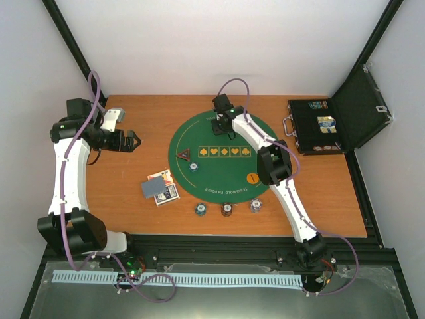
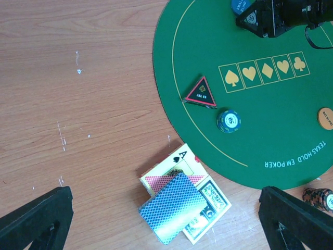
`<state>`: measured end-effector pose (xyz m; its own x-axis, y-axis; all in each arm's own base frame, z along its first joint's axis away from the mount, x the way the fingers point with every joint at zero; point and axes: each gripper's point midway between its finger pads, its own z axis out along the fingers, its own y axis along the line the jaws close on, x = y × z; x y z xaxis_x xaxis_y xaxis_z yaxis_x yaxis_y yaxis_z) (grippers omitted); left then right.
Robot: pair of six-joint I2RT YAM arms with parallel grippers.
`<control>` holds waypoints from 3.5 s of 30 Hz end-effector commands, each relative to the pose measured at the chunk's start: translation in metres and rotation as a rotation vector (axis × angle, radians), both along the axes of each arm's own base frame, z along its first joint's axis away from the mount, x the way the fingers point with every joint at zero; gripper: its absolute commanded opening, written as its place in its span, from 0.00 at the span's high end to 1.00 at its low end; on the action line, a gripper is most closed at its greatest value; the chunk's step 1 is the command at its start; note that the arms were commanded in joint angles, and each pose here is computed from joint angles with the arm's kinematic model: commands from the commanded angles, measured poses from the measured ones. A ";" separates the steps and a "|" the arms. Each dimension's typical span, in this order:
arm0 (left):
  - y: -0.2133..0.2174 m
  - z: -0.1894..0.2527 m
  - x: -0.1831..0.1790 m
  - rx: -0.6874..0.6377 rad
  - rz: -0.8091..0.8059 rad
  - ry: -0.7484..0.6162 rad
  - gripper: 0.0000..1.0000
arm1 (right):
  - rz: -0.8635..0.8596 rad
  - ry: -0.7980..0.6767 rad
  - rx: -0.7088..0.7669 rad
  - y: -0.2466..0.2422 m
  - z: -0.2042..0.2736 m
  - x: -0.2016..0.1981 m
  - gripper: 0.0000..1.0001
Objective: Distribute texas hold em gaming equipment
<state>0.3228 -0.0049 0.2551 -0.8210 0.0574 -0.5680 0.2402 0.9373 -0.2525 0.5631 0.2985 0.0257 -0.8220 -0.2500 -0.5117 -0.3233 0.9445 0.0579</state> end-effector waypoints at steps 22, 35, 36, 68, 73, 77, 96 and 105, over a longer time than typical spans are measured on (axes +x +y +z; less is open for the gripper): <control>-0.002 0.014 -0.002 0.001 -0.017 -0.054 0.00 | 0.021 0.041 -0.070 0.001 -0.008 -0.024 0.72; -0.004 0.016 -0.007 -0.009 -0.014 -0.049 0.00 | 0.026 -0.034 -0.055 -0.001 0.052 -0.023 0.26; -0.004 0.016 -0.008 -0.006 -0.013 -0.049 0.00 | 0.025 -0.045 -0.055 -0.002 0.062 -0.024 0.26; 0.002 -0.006 -0.046 -0.001 0.034 0.002 0.00 | 0.407 0.132 -0.040 0.089 0.046 -0.382 0.14; 0.001 -0.006 -0.048 -0.002 0.026 -0.002 0.00 | 0.406 0.151 -0.077 0.087 0.028 -0.381 0.16; 0.001 -0.001 -0.047 -0.001 0.024 -0.012 0.00 | 0.407 0.158 -0.095 0.085 0.018 -0.380 0.18; 0.001 0.007 -0.045 0.002 0.024 -0.032 0.00 | 0.414 0.201 -0.102 0.078 -0.001 -0.378 0.44; 0.001 0.007 -0.046 -0.001 0.024 -0.029 0.00 | 0.419 0.187 -0.096 0.079 0.009 -0.377 0.53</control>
<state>0.2751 -0.0047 0.2444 -0.8379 0.0265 -0.5451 0.2042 0.9415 -0.2682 0.1824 0.3770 0.0236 -0.7187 -0.6284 -0.2975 -0.6723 0.7372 0.0671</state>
